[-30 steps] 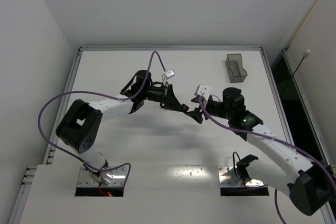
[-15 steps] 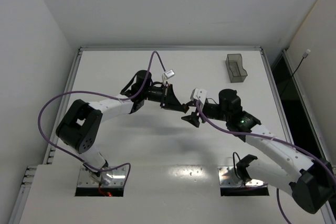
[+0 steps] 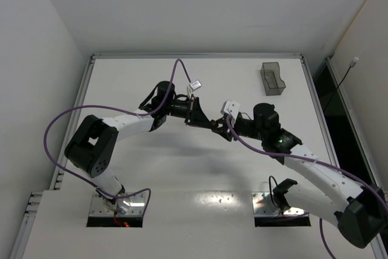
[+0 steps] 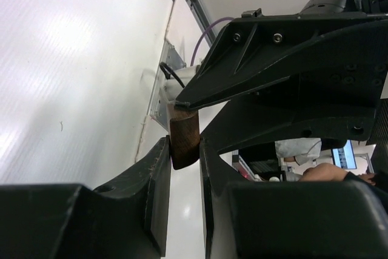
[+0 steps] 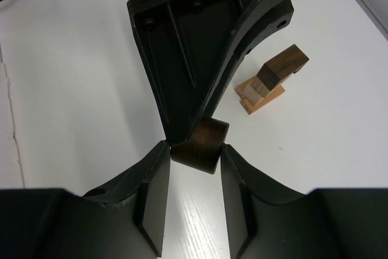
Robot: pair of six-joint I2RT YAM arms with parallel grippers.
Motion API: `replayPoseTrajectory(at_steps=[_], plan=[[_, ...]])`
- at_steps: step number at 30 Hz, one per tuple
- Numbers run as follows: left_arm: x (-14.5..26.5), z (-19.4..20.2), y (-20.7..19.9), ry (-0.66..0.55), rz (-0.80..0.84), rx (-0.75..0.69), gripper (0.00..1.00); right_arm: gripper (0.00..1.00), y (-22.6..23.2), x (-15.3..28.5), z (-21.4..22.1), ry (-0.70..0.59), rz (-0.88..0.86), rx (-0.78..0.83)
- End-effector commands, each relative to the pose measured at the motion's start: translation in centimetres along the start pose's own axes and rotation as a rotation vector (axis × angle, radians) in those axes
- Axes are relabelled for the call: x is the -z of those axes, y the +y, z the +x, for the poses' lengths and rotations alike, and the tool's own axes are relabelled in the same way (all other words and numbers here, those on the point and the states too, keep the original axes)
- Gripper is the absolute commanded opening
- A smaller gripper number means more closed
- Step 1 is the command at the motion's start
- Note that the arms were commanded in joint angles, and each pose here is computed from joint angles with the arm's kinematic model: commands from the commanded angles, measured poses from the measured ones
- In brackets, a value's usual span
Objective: Build the wood block tower
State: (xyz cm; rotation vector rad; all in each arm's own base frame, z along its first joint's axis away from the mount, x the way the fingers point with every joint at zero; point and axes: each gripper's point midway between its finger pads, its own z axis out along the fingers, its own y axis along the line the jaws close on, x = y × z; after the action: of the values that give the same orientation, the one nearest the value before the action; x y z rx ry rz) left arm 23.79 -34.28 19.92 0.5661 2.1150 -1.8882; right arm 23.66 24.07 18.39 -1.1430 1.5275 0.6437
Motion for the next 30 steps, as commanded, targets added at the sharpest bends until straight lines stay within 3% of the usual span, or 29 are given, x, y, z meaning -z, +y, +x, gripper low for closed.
replayPoseTrajectory(at_steps=[1,10,12,13,14,15,17,23,30], plan=[[0.2,-1.0,-0.7,-0.028,0.014,-0.075,0.0,0.27,-0.4,0.1,-3.0,-0.082,0.01,0.047],[0.2,-1.4,-0.9,-0.044,-0.002,-0.071,0.02,0.05,-0.6,0.0,-2.6,-0.071,0.016,0.042],[0.3,-1.5,-0.7,-0.046,-0.021,-0.085,0.27,0.04,-0.6,0.0,-2.6,-0.071,0.016,0.042],[0.3,-1.9,-0.6,-0.058,-0.04,-0.089,0.56,0.02,-0.6,0.0,-2.6,-0.071,0.016,0.042],[0.6,-1.8,0.2,-0.058,-0.069,-0.062,0.7,0.0,-0.6,0.0,-2.6,-0.071,0.016,0.042],[0.7,-2.0,0.0,-0.066,-0.076,-0.074,0.81,0.0,-0.5,0.0,-2.4,-0.063,0.013,0.037],[0.9,-2.0,-0.2,-0.081,-0.09,-0.092,0.94,0.0,-0.5,0.1,-2.2,-0.059,0.022,0.046],[2.0,-1.7,-0.6,-0.12,-0.154,-0.156,1.0,0.0,-0.8,1.2,-1.3,-0.016,0.071,0.042],[7.4,-4.2,-0.6,-0.311,-0.454,-0.268,1.0,0.0,-2.3,3.3,1.8,0.166,0.218,-0.069]])
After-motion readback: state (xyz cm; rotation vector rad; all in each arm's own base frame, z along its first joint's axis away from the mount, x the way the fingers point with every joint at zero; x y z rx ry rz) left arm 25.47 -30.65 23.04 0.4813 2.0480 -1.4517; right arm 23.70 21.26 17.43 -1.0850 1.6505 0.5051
